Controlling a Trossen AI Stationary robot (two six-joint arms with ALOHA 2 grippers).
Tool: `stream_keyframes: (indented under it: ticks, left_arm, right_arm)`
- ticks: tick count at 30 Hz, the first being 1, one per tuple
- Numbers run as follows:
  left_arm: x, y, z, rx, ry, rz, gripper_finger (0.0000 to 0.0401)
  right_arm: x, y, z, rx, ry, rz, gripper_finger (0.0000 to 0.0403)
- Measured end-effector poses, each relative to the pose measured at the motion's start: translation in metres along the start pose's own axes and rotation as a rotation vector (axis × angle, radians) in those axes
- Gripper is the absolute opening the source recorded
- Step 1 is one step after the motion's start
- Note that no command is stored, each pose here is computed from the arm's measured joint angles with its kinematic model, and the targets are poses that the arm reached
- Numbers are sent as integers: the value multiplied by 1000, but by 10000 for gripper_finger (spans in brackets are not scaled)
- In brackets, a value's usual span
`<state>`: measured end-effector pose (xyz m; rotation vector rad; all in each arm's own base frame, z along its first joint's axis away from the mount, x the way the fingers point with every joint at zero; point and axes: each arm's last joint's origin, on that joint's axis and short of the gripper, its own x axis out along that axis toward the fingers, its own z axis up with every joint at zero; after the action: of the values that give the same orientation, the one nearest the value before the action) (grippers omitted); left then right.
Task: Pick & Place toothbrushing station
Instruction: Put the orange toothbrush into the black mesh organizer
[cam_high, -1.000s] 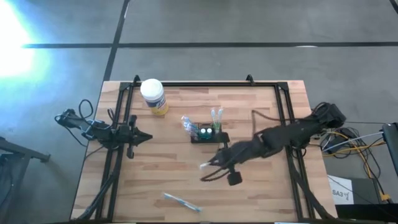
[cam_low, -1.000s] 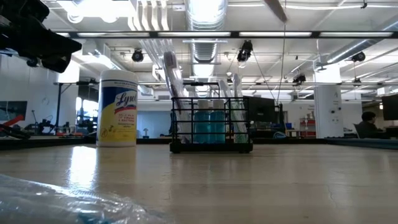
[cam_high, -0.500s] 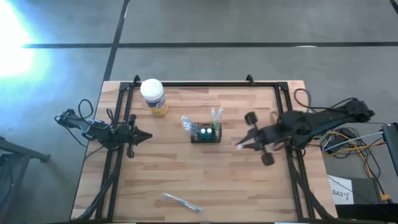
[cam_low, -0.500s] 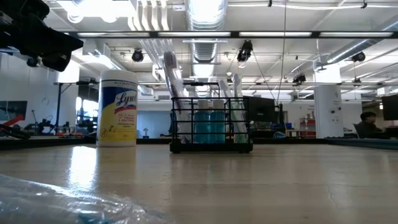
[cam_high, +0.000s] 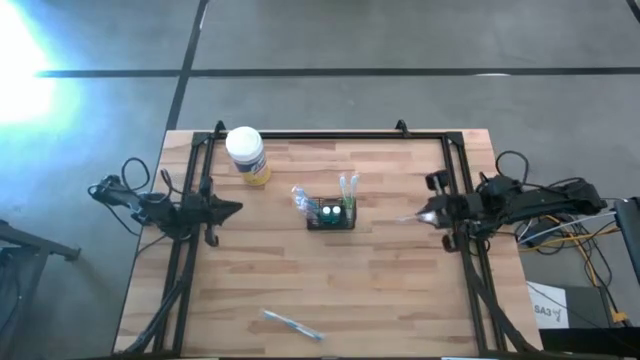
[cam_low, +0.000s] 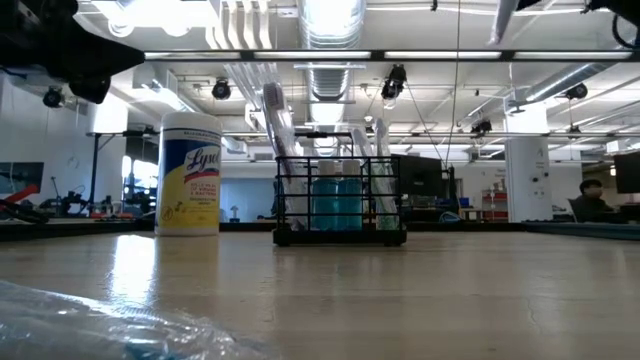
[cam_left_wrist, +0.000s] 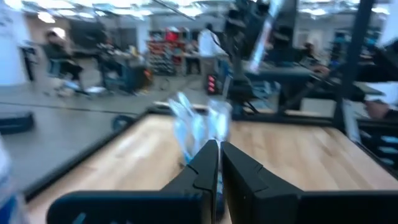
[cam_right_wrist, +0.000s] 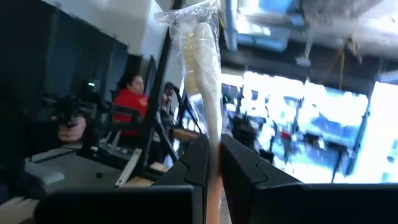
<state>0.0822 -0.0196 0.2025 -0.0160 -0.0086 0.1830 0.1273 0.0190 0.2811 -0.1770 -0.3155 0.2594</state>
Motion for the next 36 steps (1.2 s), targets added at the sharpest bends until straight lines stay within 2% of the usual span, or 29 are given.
stream_keyframes:
  ticks: [3,7,14,18,28,36]
  left_arm:
    - [0,1,4,9,-34,43,23]
    - [0,1,7,-11,-63,47,23]
    - [0,1,7,-59,-64,44,23]
    - [0,1,5,-111,-43,42,23]
    - [0,1,2,-100,-23,54,23]
    - [1,1,-1,-93,-1,57,23]
  right_arm:
    - [-14,3,-8,-22,-59,-3,22]
    - [-29,6,-16,1,-92,-35,22]
    - [-50,9,-35,51,-26,-157,22]
    - [-59,12,-44,33,-55,-188,22]
    - [-60,15,-66,-2,8,-199,23]
    - [-60,15,-74,-25,55,-202,23]
